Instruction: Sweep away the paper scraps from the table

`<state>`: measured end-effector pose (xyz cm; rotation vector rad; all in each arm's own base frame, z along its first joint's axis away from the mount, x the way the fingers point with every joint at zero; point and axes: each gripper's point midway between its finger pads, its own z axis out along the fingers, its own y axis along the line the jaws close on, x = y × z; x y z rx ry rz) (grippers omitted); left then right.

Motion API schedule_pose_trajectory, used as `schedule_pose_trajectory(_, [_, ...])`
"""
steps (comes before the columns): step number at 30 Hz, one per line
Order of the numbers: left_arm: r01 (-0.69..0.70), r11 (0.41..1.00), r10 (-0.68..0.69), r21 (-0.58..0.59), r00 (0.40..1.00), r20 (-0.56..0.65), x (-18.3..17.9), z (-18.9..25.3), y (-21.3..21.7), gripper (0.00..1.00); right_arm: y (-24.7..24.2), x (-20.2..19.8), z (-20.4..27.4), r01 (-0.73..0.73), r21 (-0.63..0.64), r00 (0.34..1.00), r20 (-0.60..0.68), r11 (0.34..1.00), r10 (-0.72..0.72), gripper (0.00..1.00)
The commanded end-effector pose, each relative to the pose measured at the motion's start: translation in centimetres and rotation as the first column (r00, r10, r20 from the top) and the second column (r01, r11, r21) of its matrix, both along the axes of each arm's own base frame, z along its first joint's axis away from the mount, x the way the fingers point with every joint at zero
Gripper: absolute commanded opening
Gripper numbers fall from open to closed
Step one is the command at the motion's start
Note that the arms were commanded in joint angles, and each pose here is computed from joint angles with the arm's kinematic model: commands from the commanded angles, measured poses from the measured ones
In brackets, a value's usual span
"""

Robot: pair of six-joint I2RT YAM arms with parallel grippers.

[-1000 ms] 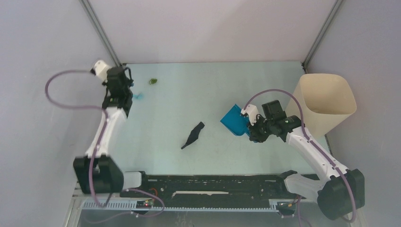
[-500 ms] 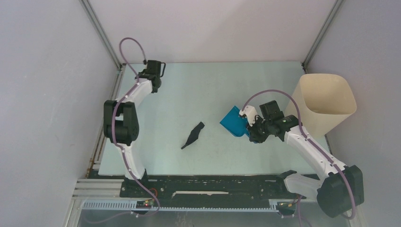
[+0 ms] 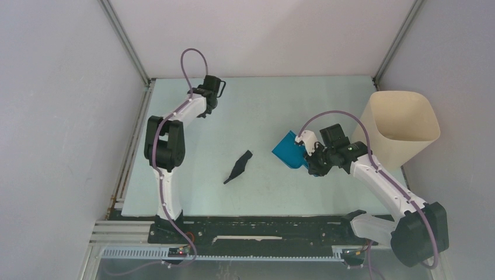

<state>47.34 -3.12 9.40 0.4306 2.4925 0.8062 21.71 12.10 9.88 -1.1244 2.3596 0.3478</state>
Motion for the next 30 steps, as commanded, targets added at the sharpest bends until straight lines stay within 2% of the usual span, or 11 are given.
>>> schedule_pose_trajectory(1, [0.127,0.960,-0.137,-0.249,0.990,-0.023,-3.9,3.0,-7.3,0.00,0.3,0.6,0.5,-0.017,0.006,0.999,0.047,1.000,0.017,0.10])
schedule_pose_trajectory(3, [0.184,0.909,-0.221,-0.374,0.973,-0.058,-6.1,4.2,-10.5,0.00,0.3,0.6,0.6,-0.017,0.009,0.999,0.048,1.000,0.017,0.10])
schedule_pose_trajectory(6, [0.261,0.817,-0.286,-0.515,0.958,0.031,-7.6,8.6,-13.7,0.00,0.4,0.5,0.6,-0.018,0.012,0.999,0.049,1.000,0.018,0.10])
schedule_pose_trajectory(8, [0.291,0.795,-0.263,-0.533,0.956,0.130,-7.3,11.8,-13.8,0.00,0.4,0.5,0.6,-0.020,0.009,0.999,0.050,1.000,0.019,0.10])
schedule_pose_trajectory(10, [0.303,0.804,-0.230,-0.511,0.952,0.203,-6.7,14.1,-13.1,0.00,0.3,0.6,0.6,-0.020,0.009,0.999,0.050,1.000,0.019,0.10])
schedule_pose_trajectory(12, [0.295,0.830,-0.188,-0.474,0.947,0.259,-5.5,15.7,-11.8,0.00,0.4,0.6,0.5,-0.021,0.008,0.999,0.048,1.000,0.021,0.10])
schedule_pose_trajectory(15, [0.207,0.901,-0.091,-0.381,0.949,0.300,-2.9,16.6,-8.5,0.00,0.3,0.5,0.4,-0.018,0.006,0.999,0.045,1.000,0.018,0.10])
schedule_pose_trajectory(19, [0.026,0.992,0.019,-0.126,0.939,0.343,1.0,17.3,-2.9,0.00,0.2,0.6,0.4,-0.016,0.004,0.999,0.044,1.000,0.016,0.10])
schedule_pose_trajectory(23, [-0.046,0.995,0.013,0.090,0.939,0.343,4.8,16.4,-0.5,0.00,0.2,0.6,0.2,-0.015,-0.001,0.999,0.040,1.000,0.015,0.10])
schedule_pose_trajectory(28, [-0.045,0.974,-0.040,0.222,0.930,0.365,10.4,14.1,0.6,0.00,0.1,0.6,-0.4,-0.019,-0.019,1.000,0.024,1.000,0.020,0.10])
schedule_pose_trajectory(30, [-0.054,0.971,-0.035,0.231,0.931,0.363,11.9,13.3,1.5,0.00,0.1,0.6,-0.5,-0.018,-0.023,1.000,0.019,1.000,0.018,0.10])
